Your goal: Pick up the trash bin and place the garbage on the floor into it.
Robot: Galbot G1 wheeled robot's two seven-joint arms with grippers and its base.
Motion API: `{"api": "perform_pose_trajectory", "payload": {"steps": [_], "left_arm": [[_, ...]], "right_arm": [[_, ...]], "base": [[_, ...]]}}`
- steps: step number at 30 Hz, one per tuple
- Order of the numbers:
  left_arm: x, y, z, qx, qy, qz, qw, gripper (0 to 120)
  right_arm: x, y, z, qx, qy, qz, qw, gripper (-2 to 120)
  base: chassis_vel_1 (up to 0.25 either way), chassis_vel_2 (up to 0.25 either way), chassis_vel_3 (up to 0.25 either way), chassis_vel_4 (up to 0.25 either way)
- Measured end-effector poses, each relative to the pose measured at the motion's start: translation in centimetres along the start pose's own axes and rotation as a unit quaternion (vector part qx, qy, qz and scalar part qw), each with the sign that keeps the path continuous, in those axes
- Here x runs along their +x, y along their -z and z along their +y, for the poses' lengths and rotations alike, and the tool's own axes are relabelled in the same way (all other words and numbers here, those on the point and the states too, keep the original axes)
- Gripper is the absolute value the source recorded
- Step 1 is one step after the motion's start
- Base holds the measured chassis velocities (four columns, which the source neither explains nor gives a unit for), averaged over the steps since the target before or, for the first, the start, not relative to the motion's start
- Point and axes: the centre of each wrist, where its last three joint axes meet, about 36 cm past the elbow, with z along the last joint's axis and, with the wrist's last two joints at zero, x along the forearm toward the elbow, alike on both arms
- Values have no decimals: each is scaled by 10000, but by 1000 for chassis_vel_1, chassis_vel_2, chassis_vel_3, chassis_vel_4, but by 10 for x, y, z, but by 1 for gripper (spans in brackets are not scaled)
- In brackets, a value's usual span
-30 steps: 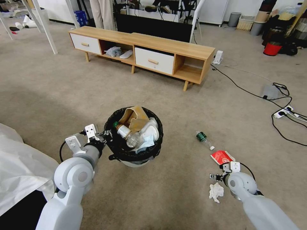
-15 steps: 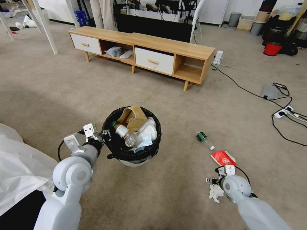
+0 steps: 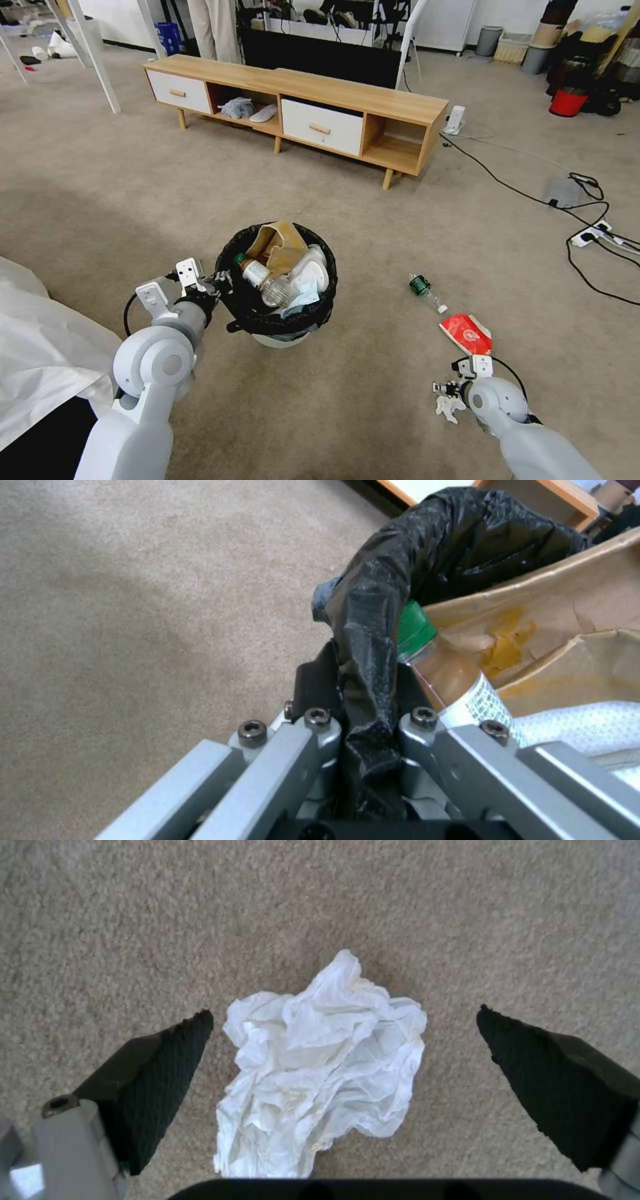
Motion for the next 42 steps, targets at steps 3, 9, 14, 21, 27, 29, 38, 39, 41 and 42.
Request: {"api": "perform_pose_trajectory", "payload": {"steps": [3,9,14,21,27,29,38,39,41,42], "left_arm": [[-1,-1,-1,9,2,2,10000,4],[-1,-1,-1,7,1,-2,10000,4],[-1,-1,-1,8,1,-5,10000,4],[-1,-1,0,-6,7,-1,10000,4],[-1,-1,0,-8,8,-1,10000,4],[-1,-2,0,-7,10,7,10000,4],[-1,-3,0,7,2,21,10000,4],[-1,-3,0,7,2,21,10000,4],[-1,-4,0,1,4,23,10000,4],[-1,-4,0,1,4,23,10000,4]], "right_arm": [[-2,-1,0,8,-17,-20,10000,100],[-2,-3,2,33,5,-19,10000,99],[-4,-6,4,78,13,-12,10000,86],[-5,-8,6,128,33,-1,9999,54],[-6,-7,7,123,61,-18,9999,31],[-6,-6,7,112,73,-32,9999,22],[-9,-6,6,92,82,-106,9999,0],[-9,-6,6,92,82,-106,9999,0],[-11,-5,6,60,84,-135,9999,0],[-11,-5,6,60,84,-135,9999,0]], "base": [[0,0,0,0],[0,0,0,0],[0,0,0,0],[0,0,0,0],[0,0,0,0],[0,0,0,0],[0,0,0,0],[0,0,0,0],[0,0,0,0],[0,0,0,0]]}}
